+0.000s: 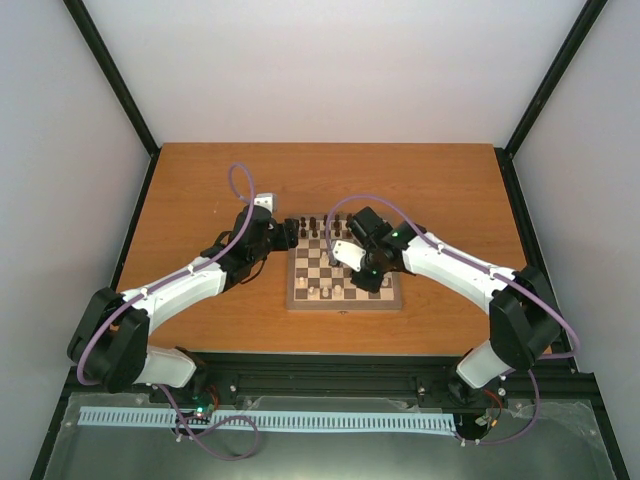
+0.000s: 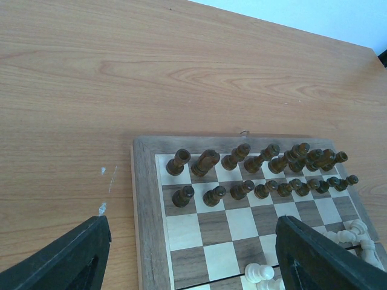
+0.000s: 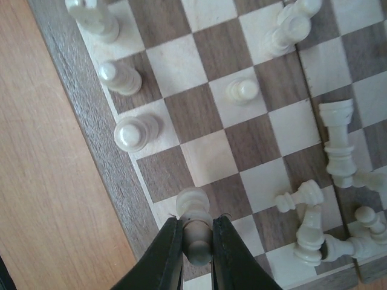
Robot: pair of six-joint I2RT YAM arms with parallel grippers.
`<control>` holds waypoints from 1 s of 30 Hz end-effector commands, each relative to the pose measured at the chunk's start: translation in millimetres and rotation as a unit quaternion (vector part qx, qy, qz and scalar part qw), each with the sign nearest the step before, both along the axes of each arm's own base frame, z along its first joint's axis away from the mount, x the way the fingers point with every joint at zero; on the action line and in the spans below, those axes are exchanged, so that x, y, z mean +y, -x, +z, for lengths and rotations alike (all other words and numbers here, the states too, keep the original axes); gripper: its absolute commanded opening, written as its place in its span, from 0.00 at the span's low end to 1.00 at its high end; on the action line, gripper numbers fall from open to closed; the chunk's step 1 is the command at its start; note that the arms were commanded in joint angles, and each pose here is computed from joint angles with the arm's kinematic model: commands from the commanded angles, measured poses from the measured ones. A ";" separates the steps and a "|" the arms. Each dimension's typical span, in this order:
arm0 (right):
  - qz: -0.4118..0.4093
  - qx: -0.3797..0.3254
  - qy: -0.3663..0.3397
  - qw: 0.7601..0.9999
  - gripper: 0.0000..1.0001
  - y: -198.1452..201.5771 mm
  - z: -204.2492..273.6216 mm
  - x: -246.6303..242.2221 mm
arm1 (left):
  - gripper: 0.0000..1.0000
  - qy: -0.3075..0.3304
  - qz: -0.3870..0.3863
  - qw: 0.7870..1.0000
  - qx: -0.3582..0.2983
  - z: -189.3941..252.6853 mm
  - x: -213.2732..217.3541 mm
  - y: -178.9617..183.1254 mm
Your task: Set up the chess pieces on the board
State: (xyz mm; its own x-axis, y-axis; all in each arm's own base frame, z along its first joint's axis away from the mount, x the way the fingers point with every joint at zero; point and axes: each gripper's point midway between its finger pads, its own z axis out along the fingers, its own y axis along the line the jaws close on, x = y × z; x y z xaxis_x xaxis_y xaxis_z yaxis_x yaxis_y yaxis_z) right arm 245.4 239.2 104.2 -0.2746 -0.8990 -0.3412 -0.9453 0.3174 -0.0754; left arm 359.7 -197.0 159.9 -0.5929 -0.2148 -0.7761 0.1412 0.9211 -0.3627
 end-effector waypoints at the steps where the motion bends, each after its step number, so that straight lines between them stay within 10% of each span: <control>1: 0.016 0.007 0.023 1.000 0.09 10.1 -12.2 -8.1 | 0.77 0.006 0.002 1.000 -0.002 1.7 -2.8 -2.8; 30: 0.015 0.039 0.054 0.998 0.10 19.2 -46.0 -17.4 | 0.77 0.006 -0.002 1.000 0.003 -2.2 -5.3 -3.7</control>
State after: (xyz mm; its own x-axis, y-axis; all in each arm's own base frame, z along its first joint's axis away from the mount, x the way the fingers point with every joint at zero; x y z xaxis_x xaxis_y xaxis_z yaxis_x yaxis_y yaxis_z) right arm 229.9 219.2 64.5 -0.2796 -0.9321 -0.2301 -0.9534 0.2979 -0.0484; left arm 360.0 -198.1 153.1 -0.6059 -0.2070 -0.7682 0.1391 0.9232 -0.3584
